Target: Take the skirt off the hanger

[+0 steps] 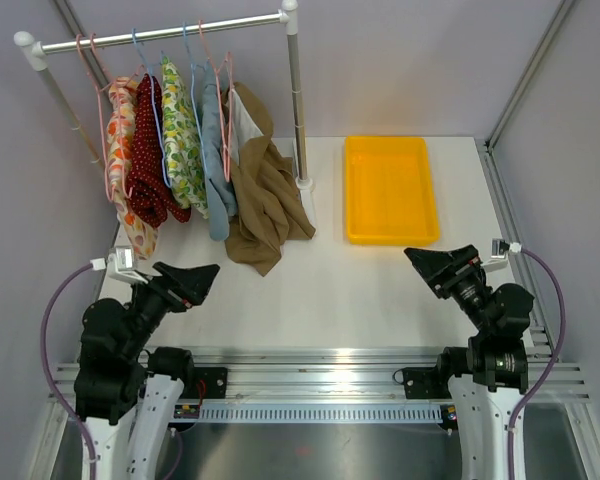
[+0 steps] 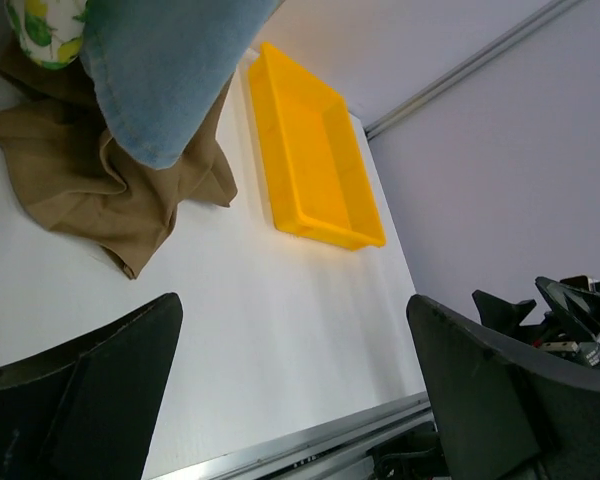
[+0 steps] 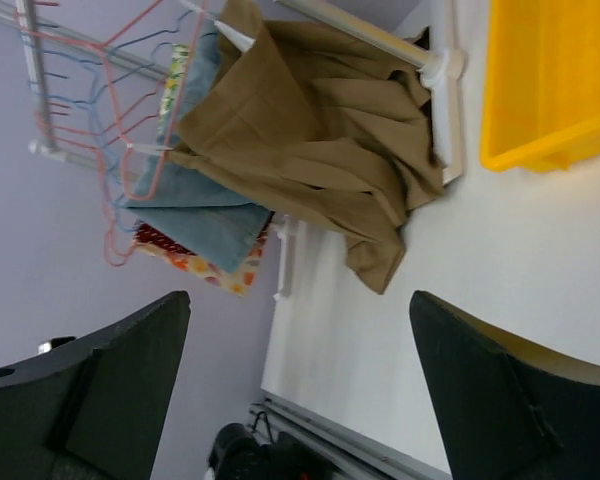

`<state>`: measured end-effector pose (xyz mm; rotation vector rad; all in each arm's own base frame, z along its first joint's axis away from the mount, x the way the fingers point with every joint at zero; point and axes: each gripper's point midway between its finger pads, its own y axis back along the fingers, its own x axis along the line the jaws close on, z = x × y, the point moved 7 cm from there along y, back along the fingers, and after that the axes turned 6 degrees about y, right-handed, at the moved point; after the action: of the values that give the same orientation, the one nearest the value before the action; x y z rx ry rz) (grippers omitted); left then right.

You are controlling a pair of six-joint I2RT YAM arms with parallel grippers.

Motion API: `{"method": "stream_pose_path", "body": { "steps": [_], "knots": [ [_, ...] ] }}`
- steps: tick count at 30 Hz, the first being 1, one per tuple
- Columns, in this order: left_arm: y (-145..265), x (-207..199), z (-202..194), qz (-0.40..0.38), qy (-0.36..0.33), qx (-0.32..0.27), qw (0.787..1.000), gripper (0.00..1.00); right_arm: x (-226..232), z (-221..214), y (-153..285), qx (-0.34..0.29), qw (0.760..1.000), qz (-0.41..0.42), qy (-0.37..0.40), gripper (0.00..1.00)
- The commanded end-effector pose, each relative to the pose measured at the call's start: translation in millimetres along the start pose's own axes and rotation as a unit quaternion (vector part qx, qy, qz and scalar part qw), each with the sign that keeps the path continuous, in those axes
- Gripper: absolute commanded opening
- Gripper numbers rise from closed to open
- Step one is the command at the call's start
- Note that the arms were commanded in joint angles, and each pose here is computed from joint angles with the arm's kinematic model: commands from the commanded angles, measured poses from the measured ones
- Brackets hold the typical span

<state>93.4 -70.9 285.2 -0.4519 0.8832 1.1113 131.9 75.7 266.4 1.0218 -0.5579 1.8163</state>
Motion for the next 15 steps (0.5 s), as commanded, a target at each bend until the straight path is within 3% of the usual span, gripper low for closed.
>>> {"method": "stream_pose_path", "body": {
  "steps": [1,3,7,15],
  "knots": [
    [26.8,-37.0,22.7,-0.036,-0.072,-0.029,0.996,0.99,13.8,-3.5,0.9,0.012,0.995,0.068,-0.066,1.00],
    [33.3,-46.4,40.0,0.002,-0.105,-0.046,0.993,0.99,13.5,-2.2,-1.2,0.018,0.996,0.058,-0.069,0.99],
    [20.5,-91.6,91.0,0.027,-0.154,-0.048,0.987,0.94,25.7,12.2,2.3,0.014,1.000,0.019,0.015,1.00],
    [-64.3,-161.3,177.5,0.018,-0.191,-0.055,0.980,0.97,36.8,39.6,11.0,-0.005,0.989,-0.070,0.133,1.00]
  ]
}}
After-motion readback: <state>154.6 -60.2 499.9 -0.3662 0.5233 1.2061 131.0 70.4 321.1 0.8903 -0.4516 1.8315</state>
